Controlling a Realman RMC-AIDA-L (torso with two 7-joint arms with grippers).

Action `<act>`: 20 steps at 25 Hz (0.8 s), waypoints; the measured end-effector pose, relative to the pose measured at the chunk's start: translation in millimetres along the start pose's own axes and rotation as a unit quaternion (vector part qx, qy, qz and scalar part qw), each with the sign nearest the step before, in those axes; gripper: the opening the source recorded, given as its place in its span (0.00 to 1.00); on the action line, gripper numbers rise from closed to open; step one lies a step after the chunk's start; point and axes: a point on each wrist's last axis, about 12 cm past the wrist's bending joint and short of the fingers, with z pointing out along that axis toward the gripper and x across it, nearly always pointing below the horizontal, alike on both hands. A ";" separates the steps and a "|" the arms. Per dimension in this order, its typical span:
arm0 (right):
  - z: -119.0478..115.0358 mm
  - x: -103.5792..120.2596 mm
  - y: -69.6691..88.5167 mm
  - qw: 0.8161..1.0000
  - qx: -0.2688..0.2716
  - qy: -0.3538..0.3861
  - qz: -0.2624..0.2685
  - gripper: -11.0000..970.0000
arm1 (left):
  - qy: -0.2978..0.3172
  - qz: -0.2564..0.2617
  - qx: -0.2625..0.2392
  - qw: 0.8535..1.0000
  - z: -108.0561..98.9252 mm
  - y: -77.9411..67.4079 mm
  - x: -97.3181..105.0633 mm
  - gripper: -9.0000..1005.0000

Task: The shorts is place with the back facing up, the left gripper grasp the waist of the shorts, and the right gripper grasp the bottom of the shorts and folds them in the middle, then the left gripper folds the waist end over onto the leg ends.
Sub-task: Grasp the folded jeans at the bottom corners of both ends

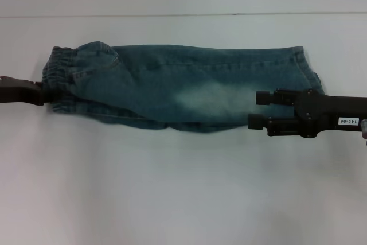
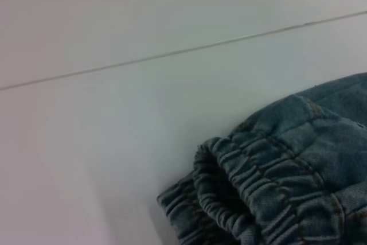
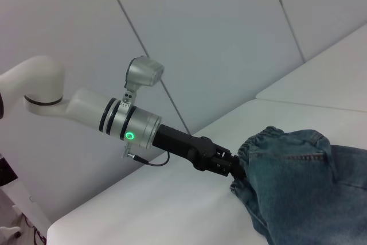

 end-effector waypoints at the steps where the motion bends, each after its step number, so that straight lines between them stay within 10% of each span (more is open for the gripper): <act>1: 0.0 0.0 0.0 1.000 0.000 0.000 0.000 0.93 | 0.000 0.000 0.000 1.000 0.0 -0.1 0.0 0.60; 20: 1.3 0.1 -1.6 1.000 0.005 -0.003 0.001 0.93 | -0.015 -0.003 0.024 1.000 -0.6 -4.8 -2.7 0.22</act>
